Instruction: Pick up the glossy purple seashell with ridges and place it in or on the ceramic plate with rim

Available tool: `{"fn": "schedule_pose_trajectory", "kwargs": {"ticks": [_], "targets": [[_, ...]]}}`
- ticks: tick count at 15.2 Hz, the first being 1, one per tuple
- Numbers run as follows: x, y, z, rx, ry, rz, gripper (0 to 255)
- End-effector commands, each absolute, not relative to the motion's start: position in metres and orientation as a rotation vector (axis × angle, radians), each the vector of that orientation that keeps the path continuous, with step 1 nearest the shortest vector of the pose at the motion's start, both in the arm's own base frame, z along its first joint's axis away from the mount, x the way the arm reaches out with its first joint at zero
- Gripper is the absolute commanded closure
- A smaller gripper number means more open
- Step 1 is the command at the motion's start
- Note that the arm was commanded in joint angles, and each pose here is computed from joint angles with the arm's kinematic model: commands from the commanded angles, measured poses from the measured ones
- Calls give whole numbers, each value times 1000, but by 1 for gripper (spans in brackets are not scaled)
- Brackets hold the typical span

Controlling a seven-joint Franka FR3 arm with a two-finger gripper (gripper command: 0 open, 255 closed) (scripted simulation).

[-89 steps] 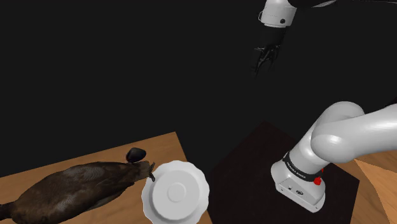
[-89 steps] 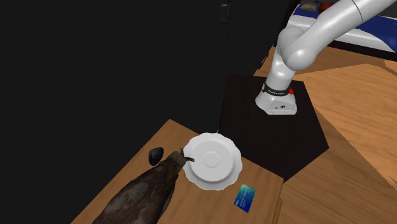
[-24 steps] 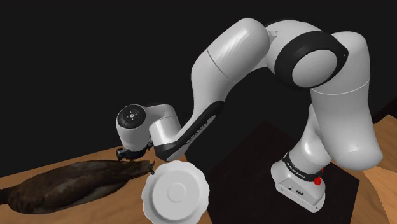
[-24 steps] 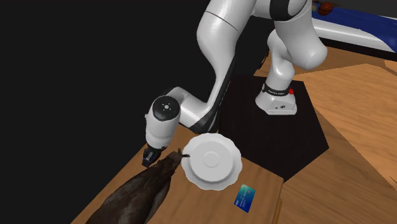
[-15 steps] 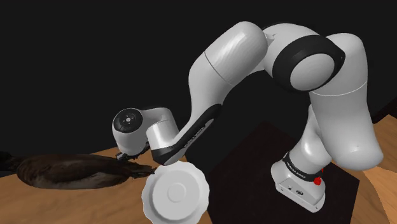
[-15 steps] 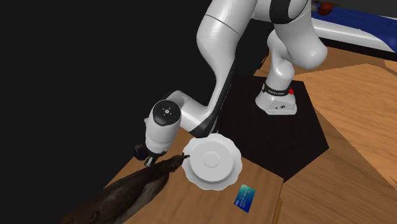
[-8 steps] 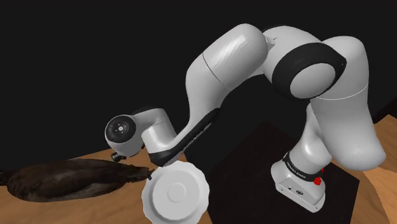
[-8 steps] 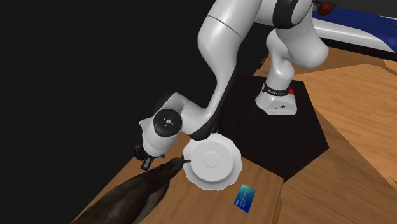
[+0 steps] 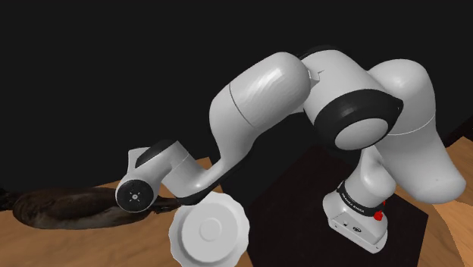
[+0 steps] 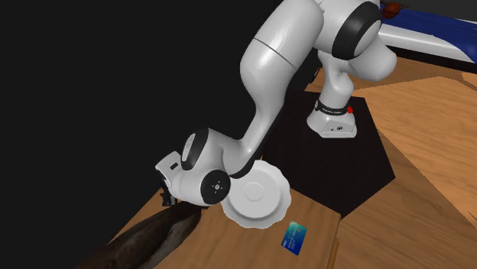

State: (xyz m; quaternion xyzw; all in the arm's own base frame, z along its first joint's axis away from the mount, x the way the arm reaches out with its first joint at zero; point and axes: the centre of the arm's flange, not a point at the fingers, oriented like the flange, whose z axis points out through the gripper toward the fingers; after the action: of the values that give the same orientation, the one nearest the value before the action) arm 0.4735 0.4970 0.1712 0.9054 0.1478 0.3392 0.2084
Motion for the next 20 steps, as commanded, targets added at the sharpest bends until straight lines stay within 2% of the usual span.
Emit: {"fn": "schedule_pose_trajectory", "kwargs": {"ticks": [1, 10, 11, 20], "targets": [[473, 497, 156, 2520, 437, 932, 0], [479, 495, 150, 2520, 437, 932, 0], [478, 496, 151, 2520, 437, 933, 255], [479, 495, 150, 2520, 437, 932, 255]]}}
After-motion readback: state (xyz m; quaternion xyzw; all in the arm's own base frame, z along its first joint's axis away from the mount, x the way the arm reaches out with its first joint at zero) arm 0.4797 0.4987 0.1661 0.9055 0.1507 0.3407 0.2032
